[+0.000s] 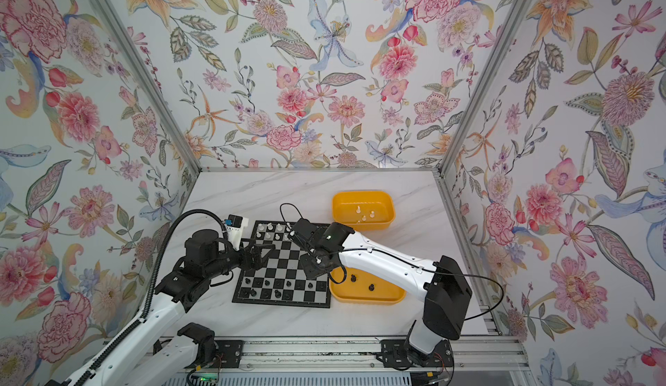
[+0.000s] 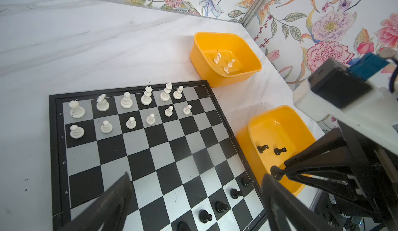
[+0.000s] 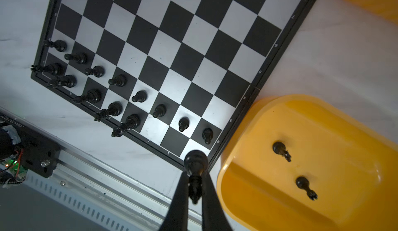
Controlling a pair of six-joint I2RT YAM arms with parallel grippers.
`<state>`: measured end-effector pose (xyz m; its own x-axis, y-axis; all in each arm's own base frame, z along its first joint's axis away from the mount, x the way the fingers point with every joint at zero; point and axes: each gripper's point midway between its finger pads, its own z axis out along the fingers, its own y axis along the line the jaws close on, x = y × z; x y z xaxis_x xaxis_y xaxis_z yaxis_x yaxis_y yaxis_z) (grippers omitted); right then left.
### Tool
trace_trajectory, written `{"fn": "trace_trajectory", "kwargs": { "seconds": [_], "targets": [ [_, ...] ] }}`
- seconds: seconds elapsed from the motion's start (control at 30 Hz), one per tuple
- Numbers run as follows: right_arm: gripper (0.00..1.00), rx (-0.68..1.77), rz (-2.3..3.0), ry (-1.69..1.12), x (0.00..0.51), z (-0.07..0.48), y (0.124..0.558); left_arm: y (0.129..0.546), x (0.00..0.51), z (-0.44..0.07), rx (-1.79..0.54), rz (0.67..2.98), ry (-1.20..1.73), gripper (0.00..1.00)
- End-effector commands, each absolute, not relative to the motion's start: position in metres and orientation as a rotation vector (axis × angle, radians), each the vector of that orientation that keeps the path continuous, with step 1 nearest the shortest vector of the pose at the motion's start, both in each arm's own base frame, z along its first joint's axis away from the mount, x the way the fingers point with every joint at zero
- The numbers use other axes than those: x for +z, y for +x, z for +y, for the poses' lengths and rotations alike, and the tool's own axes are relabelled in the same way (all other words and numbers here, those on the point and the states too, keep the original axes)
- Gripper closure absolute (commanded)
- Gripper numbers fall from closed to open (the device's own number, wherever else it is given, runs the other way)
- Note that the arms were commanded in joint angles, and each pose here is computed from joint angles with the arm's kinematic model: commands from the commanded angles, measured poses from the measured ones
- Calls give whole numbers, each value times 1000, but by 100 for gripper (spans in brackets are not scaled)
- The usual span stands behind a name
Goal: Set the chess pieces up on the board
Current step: 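Carry the black piece over the board and lower it onto the nearest row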
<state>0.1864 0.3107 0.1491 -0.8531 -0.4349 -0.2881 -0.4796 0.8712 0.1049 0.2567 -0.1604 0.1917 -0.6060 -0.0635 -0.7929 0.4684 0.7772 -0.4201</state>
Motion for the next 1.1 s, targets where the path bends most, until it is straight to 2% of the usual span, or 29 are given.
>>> {"fn": "trace_trajectory", "kwargs": {
  "seconds": [0.0,0.53,1.07],
  "targets": [
    [88,203,2815,-716,141,319,175,252,192,-161,-808,2101,301,4],
    [88,244,2842,-826,97,358,152,275,177,-142,-718,2190,249,4],
    [89,221,2898,-841,59,361,144,296,179,-111,-651,2206,166,5]
  ]
}}
